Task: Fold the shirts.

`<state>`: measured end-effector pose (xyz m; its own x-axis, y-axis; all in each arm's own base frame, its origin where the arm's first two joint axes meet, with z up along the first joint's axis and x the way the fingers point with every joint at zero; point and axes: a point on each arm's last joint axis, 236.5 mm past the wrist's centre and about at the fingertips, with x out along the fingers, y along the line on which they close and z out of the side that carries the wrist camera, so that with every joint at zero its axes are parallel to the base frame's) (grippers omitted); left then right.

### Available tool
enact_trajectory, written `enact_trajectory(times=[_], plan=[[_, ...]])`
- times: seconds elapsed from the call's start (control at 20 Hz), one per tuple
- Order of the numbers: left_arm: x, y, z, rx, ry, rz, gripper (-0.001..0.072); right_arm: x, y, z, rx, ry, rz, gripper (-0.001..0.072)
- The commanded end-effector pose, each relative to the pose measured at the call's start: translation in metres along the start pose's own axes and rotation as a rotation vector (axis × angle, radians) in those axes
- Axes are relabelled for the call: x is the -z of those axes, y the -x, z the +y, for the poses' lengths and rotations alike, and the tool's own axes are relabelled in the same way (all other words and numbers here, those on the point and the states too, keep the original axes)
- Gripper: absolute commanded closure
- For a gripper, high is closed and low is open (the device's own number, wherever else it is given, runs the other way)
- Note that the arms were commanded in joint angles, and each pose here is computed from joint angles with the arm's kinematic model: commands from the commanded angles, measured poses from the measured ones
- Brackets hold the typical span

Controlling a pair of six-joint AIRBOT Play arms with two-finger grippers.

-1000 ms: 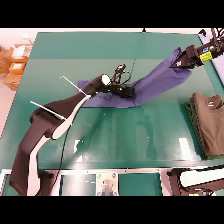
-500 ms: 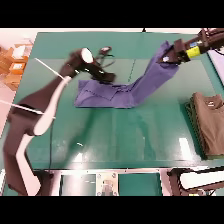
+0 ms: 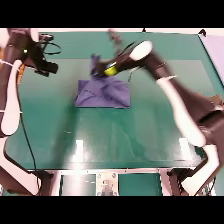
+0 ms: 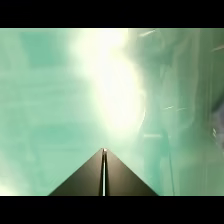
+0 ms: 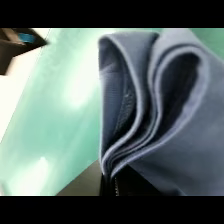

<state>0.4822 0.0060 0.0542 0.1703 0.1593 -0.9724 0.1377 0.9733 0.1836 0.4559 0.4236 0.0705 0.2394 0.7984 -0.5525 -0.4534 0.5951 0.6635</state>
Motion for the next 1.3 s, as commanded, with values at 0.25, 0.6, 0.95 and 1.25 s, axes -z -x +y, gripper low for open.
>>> enact_trajectory(times=[0.25,0.6,0.95,1.25], plan=[[0.020,-0.002,0.043,-0.001,0.001,0.050,0.0675,-0.006,-0.035,-0.044,0.061,-0.017,-0.042,0.0301],[0.016,-0.001,0.022,0.086,-0.001,0.031,0.0675,0.021,0.138,-0.178,0.131,-0.354,0.198,0.0299],[0.012,-0.001,0.014,0.120,0.004,0.017,0.0675,0.111,0.092,-0.245,0.179,-0.598,0.249,0.0298],[0.012,-0.001,0.014,0.121,0.010,0.018,0.0675,0.086,0.035,-0.204,0.107,-0.574,0.148,0.0609]])
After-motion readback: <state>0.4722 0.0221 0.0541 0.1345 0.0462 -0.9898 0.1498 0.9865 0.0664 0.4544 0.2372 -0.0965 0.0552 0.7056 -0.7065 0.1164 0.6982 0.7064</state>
